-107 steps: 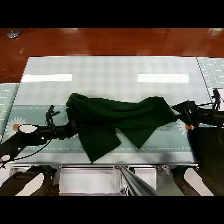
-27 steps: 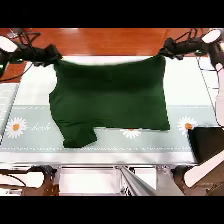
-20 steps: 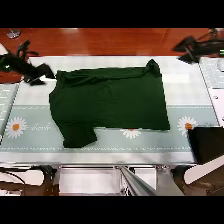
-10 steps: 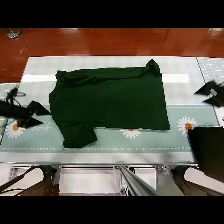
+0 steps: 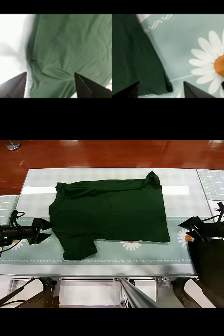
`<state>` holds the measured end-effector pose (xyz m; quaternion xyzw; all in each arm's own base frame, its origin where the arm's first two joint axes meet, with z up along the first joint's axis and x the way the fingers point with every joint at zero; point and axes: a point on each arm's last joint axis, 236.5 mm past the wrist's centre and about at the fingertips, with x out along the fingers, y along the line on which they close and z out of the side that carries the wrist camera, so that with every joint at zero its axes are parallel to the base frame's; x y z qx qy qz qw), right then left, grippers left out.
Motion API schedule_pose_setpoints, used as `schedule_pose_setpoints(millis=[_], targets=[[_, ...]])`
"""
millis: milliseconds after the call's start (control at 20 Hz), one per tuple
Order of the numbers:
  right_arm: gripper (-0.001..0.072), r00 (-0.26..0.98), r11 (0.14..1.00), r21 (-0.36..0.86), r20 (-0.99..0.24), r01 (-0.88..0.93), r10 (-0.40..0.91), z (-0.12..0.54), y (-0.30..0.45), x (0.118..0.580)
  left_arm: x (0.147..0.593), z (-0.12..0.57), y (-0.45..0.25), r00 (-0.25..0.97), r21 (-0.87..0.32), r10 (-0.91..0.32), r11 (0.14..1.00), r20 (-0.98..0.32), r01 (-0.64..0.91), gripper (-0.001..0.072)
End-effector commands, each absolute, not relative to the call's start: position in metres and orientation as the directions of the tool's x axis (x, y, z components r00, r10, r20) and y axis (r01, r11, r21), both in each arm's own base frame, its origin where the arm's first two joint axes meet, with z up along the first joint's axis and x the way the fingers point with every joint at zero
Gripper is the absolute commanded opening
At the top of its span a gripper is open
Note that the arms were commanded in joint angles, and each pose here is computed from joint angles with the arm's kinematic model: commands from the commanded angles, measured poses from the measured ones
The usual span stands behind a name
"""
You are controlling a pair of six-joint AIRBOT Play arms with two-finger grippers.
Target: Fold the shirts.
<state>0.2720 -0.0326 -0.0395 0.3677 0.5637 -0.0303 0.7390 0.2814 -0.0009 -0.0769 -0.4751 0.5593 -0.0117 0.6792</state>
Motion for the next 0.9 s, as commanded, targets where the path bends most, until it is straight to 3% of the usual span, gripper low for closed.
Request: schedule_pose_setpoints(millis=[0, 400, 450, 500, 600, 700, 850], targets=[[0.0619, 0.375, 0.729, 0.517, -0.85, 0.449, 0.371, -0.038, -0.028, 0.269, 0.281, -0.089, -0.003, 0.366, -0.664, -0.564, 0.528, -0.74, -0.529, 0.0702], [0.0619, 0.417, 0.694, 0.549, -0.828, 0.466, 0.375, -0.032, -0.028, 0.278, 0.297, -0.101, -0.047, 0.322, -0.679, -0.604, 0.573, -0.729, -0.459, 0.0698], [0.0619, 0.402, 0.7, 0.534, -0.839, 0.474, 0.367, -0.034, -0.032, 0.274, 0.297, -0.098, -0.052, 0.311, -0.684, -0.614, 0.587, -0.725, -0.434, 0.0574], [0.0619, 0.385, 0.706, 0.506, -0.856, 0.496, 0.344, -0.037, -0.043, 0.266, 0.297, -0.093, -0.055, 0.302, -0.695, -0.63, 0.595, -0.715, -0.404, 0.0056], [0.0619, 0.313, 0.711, 0.4, -0.914, 0.579, 0.259, -0.053, -0.074, 0.239, 0.297, -0.082, -0.06, 0.282, -0.72, -0.664, 0.608, -0.692, -0.336, 0.0018], [0.0619, 0.222, 0.637, 0.341, -0.939, 0.691, 0.262, -0.075, -0.077, 0.207, 0.297, -0.074, -0.062, 0.274, -0.733, -0.681, 0.603, -0.679, -0.315, 0.0018], [0.0619, 0.233, 0.617, 0.443, -0.89, 0.651, 0.393, -0.089, -0.03, 0.207, 0.297, -0.073, -0.062, 0.273, -0.735, -0.683, 0.605, -0.677, -0.307, 0.0019]])
